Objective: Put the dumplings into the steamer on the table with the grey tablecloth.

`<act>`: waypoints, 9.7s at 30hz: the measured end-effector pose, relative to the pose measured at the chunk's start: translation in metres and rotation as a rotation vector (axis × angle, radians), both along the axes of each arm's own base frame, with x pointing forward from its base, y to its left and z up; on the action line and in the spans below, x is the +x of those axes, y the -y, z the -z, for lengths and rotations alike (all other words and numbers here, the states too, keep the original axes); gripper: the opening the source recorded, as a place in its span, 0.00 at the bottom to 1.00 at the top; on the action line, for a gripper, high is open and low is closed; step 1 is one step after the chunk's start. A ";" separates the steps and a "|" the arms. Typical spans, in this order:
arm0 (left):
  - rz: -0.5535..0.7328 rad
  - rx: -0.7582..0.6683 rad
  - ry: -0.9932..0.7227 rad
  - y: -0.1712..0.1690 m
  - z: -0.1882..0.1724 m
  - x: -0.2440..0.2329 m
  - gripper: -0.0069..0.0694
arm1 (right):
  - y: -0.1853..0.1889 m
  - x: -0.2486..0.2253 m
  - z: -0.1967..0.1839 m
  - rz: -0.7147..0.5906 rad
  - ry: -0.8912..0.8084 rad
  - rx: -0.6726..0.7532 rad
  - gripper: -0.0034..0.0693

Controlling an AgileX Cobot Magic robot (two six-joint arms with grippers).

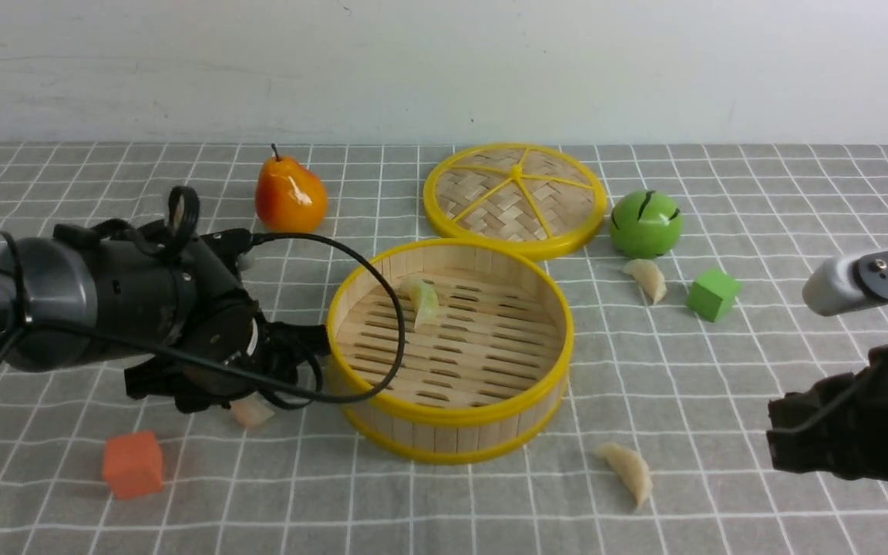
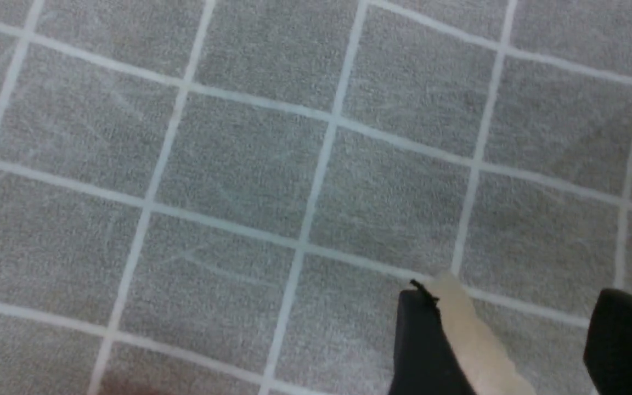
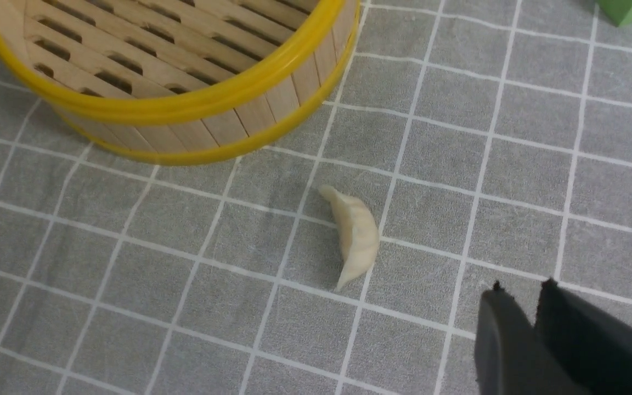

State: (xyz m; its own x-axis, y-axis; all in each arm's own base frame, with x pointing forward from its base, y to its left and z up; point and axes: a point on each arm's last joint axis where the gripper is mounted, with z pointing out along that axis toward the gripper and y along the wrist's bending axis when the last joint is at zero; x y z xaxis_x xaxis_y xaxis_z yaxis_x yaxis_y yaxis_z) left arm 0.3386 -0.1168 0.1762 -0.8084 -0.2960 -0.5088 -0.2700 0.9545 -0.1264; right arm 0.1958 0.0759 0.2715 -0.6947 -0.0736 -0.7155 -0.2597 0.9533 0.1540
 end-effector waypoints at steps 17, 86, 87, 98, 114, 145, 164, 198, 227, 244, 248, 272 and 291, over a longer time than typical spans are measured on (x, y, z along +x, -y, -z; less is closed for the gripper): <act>0.102 0.038 0.026 0.015 -0.031 0.005 0.30 | 0.000 0.000 0.000 0.000 -0.001 0.003 0.19; 0.483 -0.124 0.635 -0.095 -0.075 -0.279 0.07 | -0.154 0.181 0.074 -0.368 -0.213 -0.102 0.32; 0.484 -0.122 0.636 -0.095 -0.075 -0.279 0.07 | -0.154 0.182 0.080 -0.368 -0.224 -0.108 0.37; 0.488 -0.102 0.649 -0.095 -0.076 -0.278 0.07 | -0.135 0.204 0.006 -0.319 -0.121 -0.113 0.78; 0.512 0.006 0.723 -0.099 -0.080 -0.275 0.07 | 0.002 0.296 0.089 0.133 -0.117 -0.117 0.73; 0.515 0.018 0.731 -0.099 -0.081 -0.275 0.10 | -0.162 0.244 0.054 -0.311 -0.101 -0.044 0.27; 0.515 0.018 0.731 -0.099 -0.081 -0.275 0.12 | -0.097 0.137 -0.171 -0.295 0.263 -0.102 0.37; 0.515 0.018 0.731 -0.099 -0.081 -0.275 0.16 | 0.054 -0.149 0.043 -0.075 1.055 0.252 0.04; 0.513 0.024 0.725 -0.100 -0.080 -0.274 0.19 | 0.068 -0.144 0.099 0.279 0.429 0.098 0.05; 0.514 0.012 0.739 -0.103 -0.069 -0.279 0.21 | 0.068 -0.144 0.099 0.281 0.428 0.103 0.07; 0.482 0.008 0.737 -0.109 -0.052 -0.285 0.21 | 0.068 -0.144 0.099 0.281 0.428 0.103 0.08; 0.287 0.033 0.688 -0.108 0.008 -0.287 0.07 | 0.068 -0.144 0.098 0.286 0.430 0.104 0.11; 0.287 0.033 0.687 -0.108 0.009 -0.288 0.07 | 0.068 -0.144 0.098 0.286 0.430 0.104 0.14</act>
